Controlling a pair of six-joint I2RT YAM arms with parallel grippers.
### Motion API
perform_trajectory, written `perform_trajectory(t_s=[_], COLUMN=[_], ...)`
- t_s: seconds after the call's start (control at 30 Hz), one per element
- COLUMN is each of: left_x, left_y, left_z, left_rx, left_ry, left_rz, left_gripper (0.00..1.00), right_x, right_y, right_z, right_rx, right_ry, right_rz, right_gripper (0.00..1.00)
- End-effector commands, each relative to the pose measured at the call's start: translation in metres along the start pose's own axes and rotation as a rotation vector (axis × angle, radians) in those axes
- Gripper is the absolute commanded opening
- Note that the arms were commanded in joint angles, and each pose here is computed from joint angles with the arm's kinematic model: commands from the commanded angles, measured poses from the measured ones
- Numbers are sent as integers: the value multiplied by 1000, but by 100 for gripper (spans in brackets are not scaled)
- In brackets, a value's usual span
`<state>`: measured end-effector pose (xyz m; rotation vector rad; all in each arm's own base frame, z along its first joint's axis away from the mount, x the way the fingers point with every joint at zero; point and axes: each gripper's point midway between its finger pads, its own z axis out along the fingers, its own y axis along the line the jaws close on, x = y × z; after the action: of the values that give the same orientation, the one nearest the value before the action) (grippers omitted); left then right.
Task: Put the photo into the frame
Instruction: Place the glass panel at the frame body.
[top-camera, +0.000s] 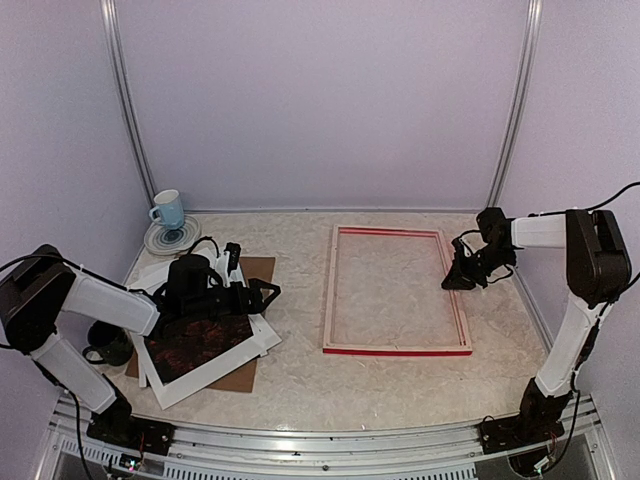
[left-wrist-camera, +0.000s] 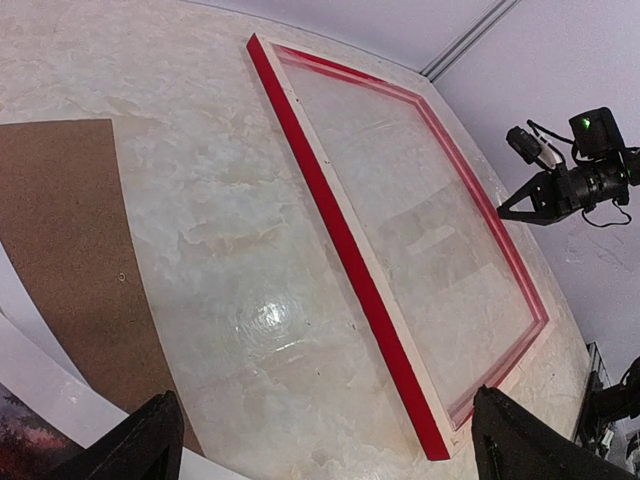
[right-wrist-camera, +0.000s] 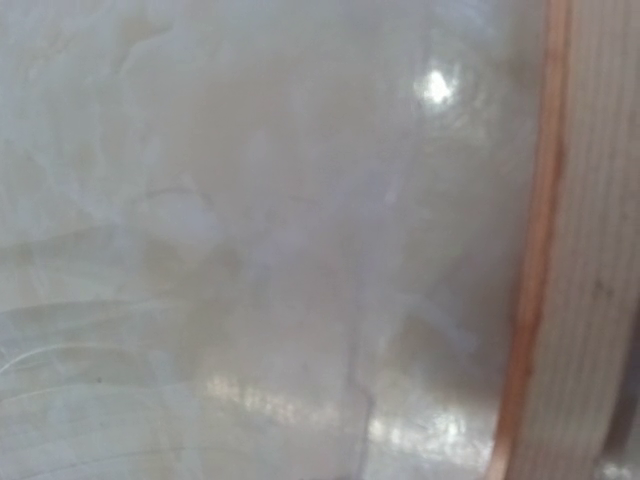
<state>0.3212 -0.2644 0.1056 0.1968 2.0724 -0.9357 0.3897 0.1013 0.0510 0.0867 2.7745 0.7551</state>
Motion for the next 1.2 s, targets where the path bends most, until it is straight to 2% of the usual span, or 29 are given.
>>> perform_trajectory(t_s=[0.0,1.0,1.17], left_x=[-10,-9,-9], left_y=[-4,-3,-4], left_z=[1,2,2], left_rx=[20,23,26], left_ry=[-25,-20,-19], left_rz=[5,-1,-1], left_gripper=[99,99,99], right_x=[-2,-5,-4], right_y=[-12,-13,-11], right_z=[-5,-8,-6], right_rx=[49,63,46], right_ry=[-14,-19,-16], right_rz=[2,-20,-19], right_gripper=[7,9,13])
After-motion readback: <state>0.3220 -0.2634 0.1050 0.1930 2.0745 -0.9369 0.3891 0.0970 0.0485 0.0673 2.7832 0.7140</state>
